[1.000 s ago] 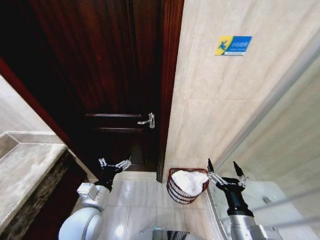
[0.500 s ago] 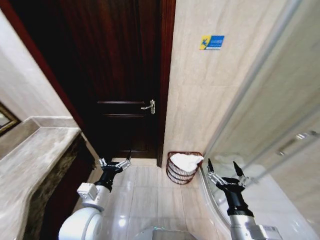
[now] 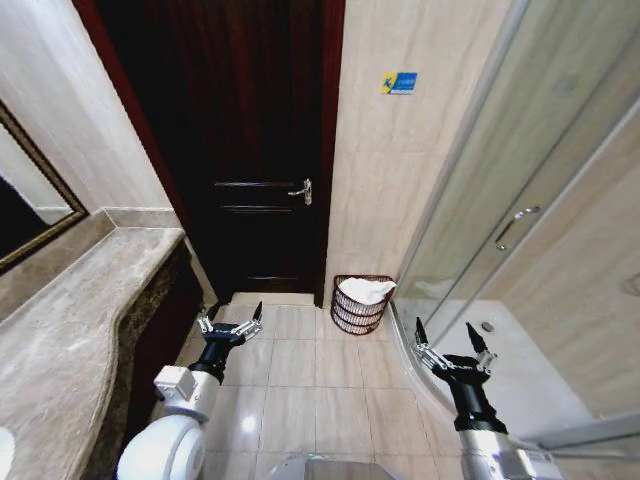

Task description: Discard the used towel into the hamper.

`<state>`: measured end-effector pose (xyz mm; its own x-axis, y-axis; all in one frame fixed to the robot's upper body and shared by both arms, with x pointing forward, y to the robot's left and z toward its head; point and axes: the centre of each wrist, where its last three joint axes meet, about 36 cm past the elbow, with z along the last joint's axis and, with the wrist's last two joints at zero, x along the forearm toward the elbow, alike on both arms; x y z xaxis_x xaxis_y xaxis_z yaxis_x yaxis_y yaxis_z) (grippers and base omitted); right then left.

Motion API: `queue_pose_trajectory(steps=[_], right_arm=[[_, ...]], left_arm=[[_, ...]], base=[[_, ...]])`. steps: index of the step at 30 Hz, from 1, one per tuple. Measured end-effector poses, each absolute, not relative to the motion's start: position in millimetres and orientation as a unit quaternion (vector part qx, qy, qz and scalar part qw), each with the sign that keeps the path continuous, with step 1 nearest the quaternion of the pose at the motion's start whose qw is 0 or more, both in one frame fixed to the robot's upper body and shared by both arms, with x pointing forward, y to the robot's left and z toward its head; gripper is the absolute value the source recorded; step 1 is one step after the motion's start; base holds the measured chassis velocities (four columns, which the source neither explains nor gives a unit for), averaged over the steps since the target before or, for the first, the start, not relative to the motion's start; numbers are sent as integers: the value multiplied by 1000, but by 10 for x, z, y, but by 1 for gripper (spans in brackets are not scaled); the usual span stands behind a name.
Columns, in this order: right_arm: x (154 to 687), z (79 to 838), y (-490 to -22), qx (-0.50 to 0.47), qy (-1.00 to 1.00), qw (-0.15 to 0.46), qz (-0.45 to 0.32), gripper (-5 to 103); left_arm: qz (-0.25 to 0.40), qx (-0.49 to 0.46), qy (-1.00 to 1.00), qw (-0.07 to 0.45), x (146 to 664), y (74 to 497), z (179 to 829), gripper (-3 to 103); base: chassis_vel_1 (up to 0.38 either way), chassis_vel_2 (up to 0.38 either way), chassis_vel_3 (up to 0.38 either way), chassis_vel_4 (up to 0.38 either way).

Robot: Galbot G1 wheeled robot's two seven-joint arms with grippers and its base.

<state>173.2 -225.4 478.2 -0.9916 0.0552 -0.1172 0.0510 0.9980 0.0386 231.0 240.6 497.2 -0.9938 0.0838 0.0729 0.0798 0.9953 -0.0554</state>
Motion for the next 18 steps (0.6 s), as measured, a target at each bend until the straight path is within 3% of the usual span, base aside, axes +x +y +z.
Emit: queue_pose_trajectory(steps=[8,18], right_arm=[[1732,4782,-2254,27,998,59,18,100],[1731,4782,-2254,27,998,59,18,100]], left_arm=[[26,-41,-998,37,2311,2406,4973,100],[26,-41,-998,38,2310,2406,4972,100]], base=[[-60,41,60,-43],[110,-88,-113,80]])
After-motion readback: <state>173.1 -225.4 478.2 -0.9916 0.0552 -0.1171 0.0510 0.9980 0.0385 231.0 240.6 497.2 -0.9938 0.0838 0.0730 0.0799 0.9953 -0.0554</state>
